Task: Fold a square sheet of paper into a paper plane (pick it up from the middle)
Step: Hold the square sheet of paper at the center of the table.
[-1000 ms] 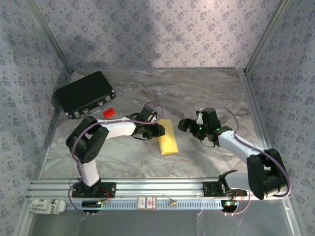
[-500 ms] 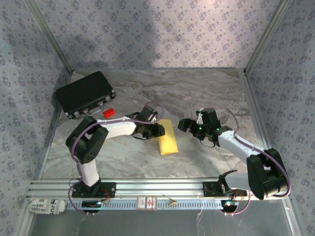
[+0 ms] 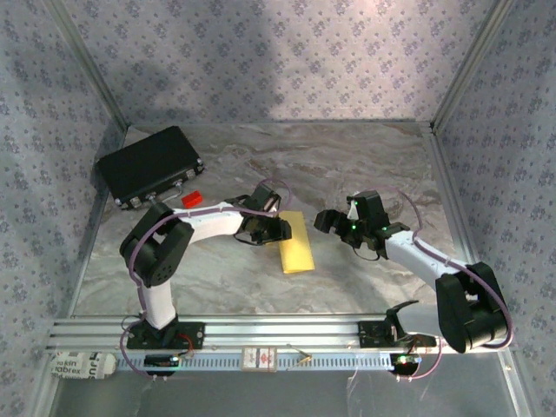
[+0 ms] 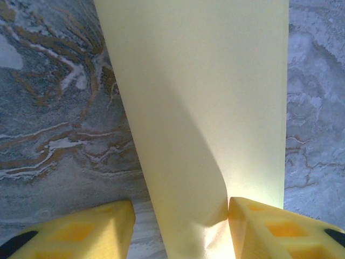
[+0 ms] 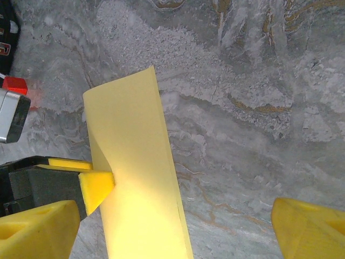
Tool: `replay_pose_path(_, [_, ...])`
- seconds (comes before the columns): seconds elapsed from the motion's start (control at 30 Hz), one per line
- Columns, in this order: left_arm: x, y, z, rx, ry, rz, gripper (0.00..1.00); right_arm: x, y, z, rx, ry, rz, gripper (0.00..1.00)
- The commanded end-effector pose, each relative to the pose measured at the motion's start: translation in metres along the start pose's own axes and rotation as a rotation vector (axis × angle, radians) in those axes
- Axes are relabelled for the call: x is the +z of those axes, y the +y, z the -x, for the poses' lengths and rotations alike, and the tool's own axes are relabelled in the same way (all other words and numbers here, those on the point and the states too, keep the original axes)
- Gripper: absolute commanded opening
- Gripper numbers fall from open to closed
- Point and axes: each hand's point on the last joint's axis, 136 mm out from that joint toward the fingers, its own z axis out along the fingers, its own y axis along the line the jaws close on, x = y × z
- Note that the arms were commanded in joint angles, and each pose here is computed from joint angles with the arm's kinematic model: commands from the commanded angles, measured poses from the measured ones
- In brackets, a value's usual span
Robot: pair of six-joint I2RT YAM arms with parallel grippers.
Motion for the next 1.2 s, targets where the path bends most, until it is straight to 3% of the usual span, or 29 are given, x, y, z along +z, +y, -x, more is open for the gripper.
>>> replay_pose_path(0.0, [0.015, 0.034, -0.014, -0.037, 0.060, 0.128, 0.52, -0.003, 0.001, -0.001, -0.010, -0.003, -0.010, 0.93])
replay_pose_path(1.17, [0.033, 0.062, -0.029, -0.022, 0.135, 0.293, 0.52, -0.004, -0.006, -0.005, -0.001, -0.004, -0.033, 0.92])
